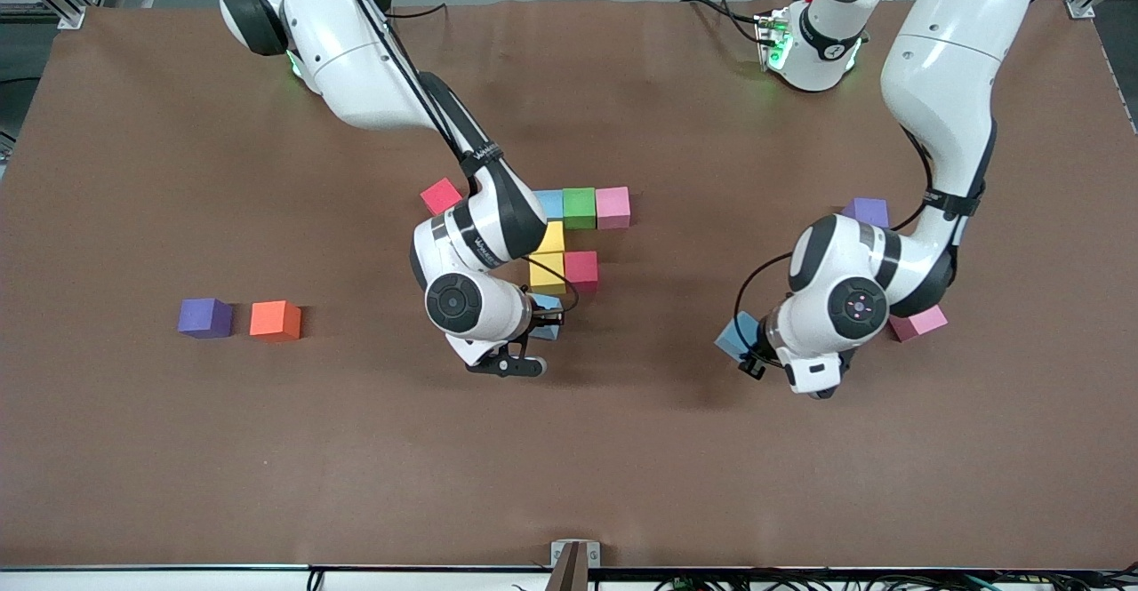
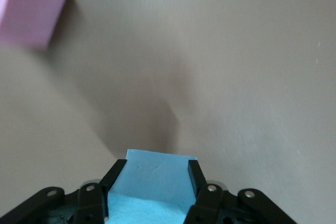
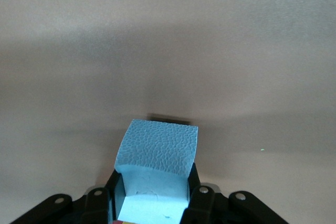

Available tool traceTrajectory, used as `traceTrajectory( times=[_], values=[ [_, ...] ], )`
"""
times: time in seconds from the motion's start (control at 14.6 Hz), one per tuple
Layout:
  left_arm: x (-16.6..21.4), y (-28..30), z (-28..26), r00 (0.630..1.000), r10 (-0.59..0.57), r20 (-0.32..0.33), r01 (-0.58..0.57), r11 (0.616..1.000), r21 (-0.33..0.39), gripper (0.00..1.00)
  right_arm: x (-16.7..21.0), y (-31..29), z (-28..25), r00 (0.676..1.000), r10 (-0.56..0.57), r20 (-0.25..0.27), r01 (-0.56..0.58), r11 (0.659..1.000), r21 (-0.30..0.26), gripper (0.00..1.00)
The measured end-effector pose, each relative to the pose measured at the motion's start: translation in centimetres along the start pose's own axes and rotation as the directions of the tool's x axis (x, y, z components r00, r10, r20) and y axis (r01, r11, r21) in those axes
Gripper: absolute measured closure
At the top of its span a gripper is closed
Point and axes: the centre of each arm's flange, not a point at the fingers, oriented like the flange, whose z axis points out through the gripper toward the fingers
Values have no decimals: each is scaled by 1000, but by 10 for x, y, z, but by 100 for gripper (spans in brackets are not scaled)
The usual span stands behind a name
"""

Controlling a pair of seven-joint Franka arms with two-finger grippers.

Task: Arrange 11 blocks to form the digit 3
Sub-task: 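Place both blue blocks beside the red and yellow blocks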

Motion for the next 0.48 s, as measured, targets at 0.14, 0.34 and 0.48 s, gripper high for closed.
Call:
traceTrajectory(
  times=[0.14,0.34,0.48],
  values=[
    [-29,4,2,994,-109,7,109,994,2,47,0,0,3,1000,-13,1,13,1000,-2,50],
    [-69,7,5,971,-239,3,239,971,8,47,0,-1,5,1000,-21,2,21,1000,-3,50],
    [-89,8,7,945,-327,0,327,945,10,47,-2,-3,8,1000,-25,4,25,1000,-5,48]
  ],
)
